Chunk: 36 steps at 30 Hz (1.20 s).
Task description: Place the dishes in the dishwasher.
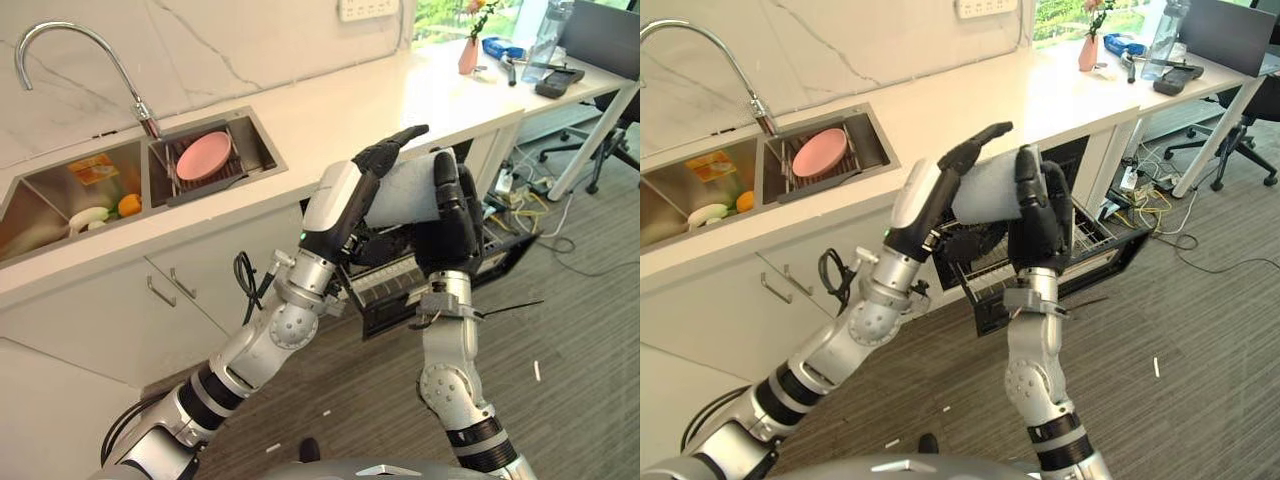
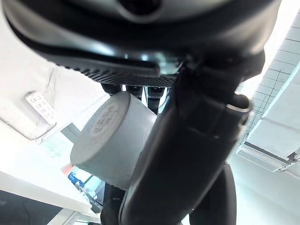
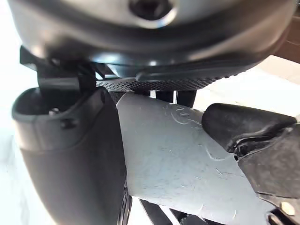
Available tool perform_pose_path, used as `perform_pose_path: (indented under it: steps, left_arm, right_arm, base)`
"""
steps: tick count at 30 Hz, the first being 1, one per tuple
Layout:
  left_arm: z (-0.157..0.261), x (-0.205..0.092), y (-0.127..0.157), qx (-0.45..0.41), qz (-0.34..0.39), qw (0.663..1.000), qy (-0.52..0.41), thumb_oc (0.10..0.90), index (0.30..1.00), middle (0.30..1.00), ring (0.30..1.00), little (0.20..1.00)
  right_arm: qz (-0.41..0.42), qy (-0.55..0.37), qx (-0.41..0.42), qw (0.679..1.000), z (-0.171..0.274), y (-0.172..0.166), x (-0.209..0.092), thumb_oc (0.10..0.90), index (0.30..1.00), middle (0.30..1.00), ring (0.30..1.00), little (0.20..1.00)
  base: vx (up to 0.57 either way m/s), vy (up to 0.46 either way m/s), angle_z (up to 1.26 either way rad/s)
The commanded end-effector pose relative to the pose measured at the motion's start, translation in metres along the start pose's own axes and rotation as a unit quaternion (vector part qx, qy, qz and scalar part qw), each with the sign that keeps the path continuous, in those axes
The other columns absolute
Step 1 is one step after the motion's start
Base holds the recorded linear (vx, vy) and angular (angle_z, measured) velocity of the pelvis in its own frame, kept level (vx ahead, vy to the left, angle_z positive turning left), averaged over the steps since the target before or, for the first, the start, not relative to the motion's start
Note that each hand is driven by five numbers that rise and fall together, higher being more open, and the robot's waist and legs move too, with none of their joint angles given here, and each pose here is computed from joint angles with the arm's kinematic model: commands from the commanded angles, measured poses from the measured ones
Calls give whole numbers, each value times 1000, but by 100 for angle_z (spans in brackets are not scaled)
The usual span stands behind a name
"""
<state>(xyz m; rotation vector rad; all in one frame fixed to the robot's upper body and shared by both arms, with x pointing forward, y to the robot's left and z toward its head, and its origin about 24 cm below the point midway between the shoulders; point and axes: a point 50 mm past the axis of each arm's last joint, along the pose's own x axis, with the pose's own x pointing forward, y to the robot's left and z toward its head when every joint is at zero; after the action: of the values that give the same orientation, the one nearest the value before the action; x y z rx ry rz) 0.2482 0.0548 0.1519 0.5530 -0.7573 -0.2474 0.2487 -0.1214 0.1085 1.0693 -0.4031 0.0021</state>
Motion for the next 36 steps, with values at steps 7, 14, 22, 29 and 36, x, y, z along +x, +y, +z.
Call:
perform_pose_path:
  steps: [7, 14, 22, 29, 36]
  left_arm:
    - [32, 8, 25, -67, 73, 992, -81, 800, 900, 900, 900, 900]
    - [24, 2, 27, -70, 77, 993, -54, 800, 900, 900, 900, 900]
    - [-24, -49, 32, -65, 58, 991, 97, 800, 900, 900, 900, 900]
    - [-47, -75, 27, -71, 38, 981, 179, 800, 900, 900, 900, 900]
    - [-60, -91, 26, -69, 22, 973, 218, 800, 900, 900, 900, 900]
  right_arm:
    - [68, -169, 92, 979, 46, 30, 19, 400, 300, 300, 300, 300]
    - [54, -207, 96, 972, 57, 24, 23, 400, 300, 300, 300, 300]
    - [13, -129, -384, 914, 73, -17, 69, 400, 300, 300, 300, 300]
    - [-12, -80, -594, 801, 88, -27, 125, 400, 300, 300, 300, 300]
    - [-33, -34, -667, 744, 86, -38, 151, 400, 300, 300, 300, 300]
  base:
    - [5, 4, 4]
    - [21, 5, 11]
    - [-22, -4, 13]
    - [-112, 6, 33]
    - [-51, 0, 37]
